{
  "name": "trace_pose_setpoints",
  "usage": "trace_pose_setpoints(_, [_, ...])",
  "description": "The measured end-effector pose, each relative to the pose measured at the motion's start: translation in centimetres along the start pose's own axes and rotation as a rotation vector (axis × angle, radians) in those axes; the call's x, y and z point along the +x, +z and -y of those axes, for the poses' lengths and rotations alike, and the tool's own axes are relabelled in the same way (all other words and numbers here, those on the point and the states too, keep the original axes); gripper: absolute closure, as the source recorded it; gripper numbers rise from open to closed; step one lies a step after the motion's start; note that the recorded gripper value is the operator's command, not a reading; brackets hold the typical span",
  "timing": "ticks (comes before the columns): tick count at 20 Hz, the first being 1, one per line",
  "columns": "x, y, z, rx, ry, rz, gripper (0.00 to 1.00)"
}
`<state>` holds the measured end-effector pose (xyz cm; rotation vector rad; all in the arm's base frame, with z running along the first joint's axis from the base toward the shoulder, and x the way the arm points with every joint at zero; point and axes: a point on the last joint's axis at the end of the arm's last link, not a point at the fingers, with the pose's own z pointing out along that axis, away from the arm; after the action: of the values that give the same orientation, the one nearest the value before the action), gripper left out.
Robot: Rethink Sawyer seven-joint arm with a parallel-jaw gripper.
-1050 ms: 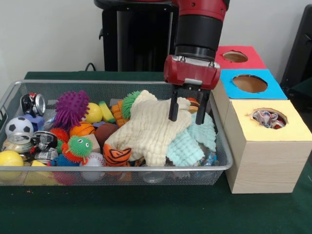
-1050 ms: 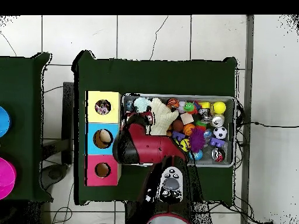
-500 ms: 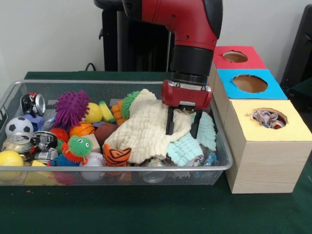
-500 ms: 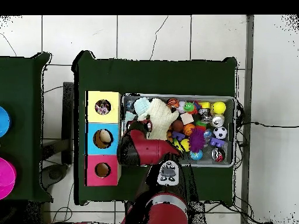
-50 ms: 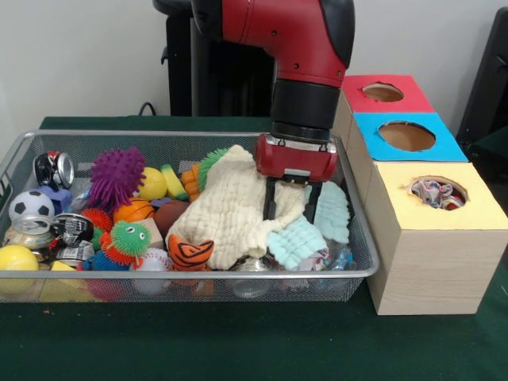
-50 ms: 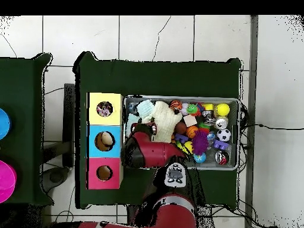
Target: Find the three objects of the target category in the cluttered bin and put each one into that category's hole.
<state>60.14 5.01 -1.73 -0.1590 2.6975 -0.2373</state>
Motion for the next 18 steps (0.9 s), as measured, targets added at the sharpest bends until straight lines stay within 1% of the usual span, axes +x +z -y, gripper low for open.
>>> trace_pose_setpoints(1, [0.0,0.1,0.3,-0.001,0.009,-0.001,1.0])
trace_pose_setpoints(12, [0.1,0.2,0.4,-0.002,0.011,-0.007,1.0])
trace_pose_setpoints(16, [0.2,-0.2,0.0,-0.006,0.004,-0.034,1.0])
trace_pose_setpoints(18, [0.1,-0.9,-0.1,-0.006,-0.003,-0.069,1.0])
